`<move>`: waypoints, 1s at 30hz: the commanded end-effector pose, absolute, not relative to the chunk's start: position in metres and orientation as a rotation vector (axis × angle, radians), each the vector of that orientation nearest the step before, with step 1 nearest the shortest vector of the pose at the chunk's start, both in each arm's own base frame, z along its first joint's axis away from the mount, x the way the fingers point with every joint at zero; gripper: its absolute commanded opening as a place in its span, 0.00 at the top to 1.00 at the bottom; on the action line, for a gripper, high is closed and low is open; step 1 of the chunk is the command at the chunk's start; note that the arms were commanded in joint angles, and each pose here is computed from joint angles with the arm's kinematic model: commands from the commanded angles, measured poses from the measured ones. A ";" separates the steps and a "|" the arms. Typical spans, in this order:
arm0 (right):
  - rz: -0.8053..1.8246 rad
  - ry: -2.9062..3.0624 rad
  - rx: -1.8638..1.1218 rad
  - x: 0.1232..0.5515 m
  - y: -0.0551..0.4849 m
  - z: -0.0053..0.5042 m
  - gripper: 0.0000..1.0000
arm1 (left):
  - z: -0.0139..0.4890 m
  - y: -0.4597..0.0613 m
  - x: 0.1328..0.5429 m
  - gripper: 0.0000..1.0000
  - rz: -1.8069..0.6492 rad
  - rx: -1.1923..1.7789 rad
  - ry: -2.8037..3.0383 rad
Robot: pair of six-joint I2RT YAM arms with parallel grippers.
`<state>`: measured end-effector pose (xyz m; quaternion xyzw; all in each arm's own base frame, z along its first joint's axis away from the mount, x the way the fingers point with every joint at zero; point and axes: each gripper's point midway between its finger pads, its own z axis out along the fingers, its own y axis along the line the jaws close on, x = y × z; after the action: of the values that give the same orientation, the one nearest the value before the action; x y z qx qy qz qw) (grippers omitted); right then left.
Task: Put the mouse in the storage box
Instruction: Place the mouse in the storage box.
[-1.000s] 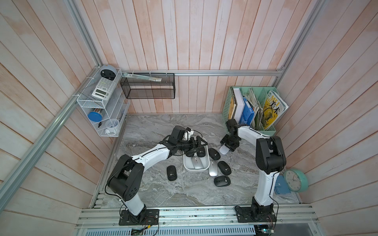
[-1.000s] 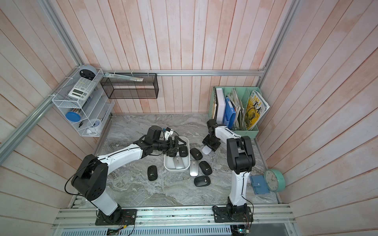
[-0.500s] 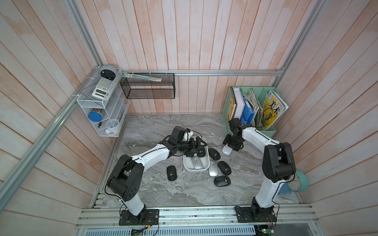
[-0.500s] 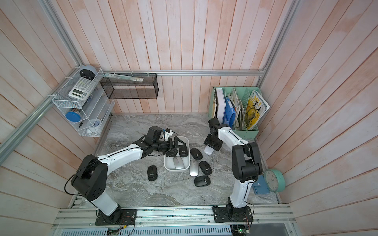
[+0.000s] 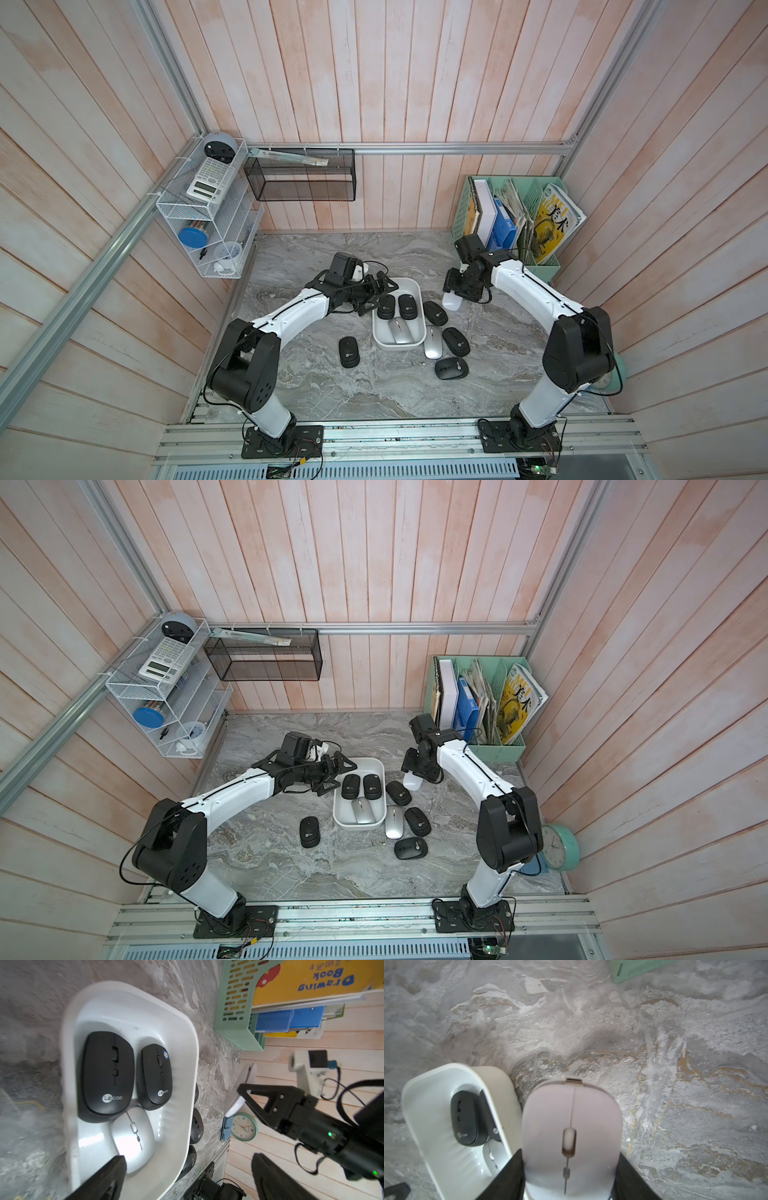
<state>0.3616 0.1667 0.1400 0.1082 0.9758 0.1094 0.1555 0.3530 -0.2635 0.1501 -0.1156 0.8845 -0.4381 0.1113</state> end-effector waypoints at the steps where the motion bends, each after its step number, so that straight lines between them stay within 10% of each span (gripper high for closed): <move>1: 0.365 2.786 0.147 0.346 0.202 0.164 0.63 | 0.144 -0.240 0.355 0.00 -1.177 -0.426 2.624; 13: 0.486 2.838 -0.190 0.305 0.320 0.138 0.63 | 0.109 -0.144 0.346 0.00 -0.956 -0.801 2.617; 30: 0.456 2.933 -0.230 0.301 0.357 0.071 0.63 | 0.112 -0.145 0.328 0.00 -1.020 -0.764 2.638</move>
<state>0.2968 0.3460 0.0737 -0.0811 0.9833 0.1401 0.0829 0.3318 -0.1431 0.1101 -0.2737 0.8911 -0.3444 0.1116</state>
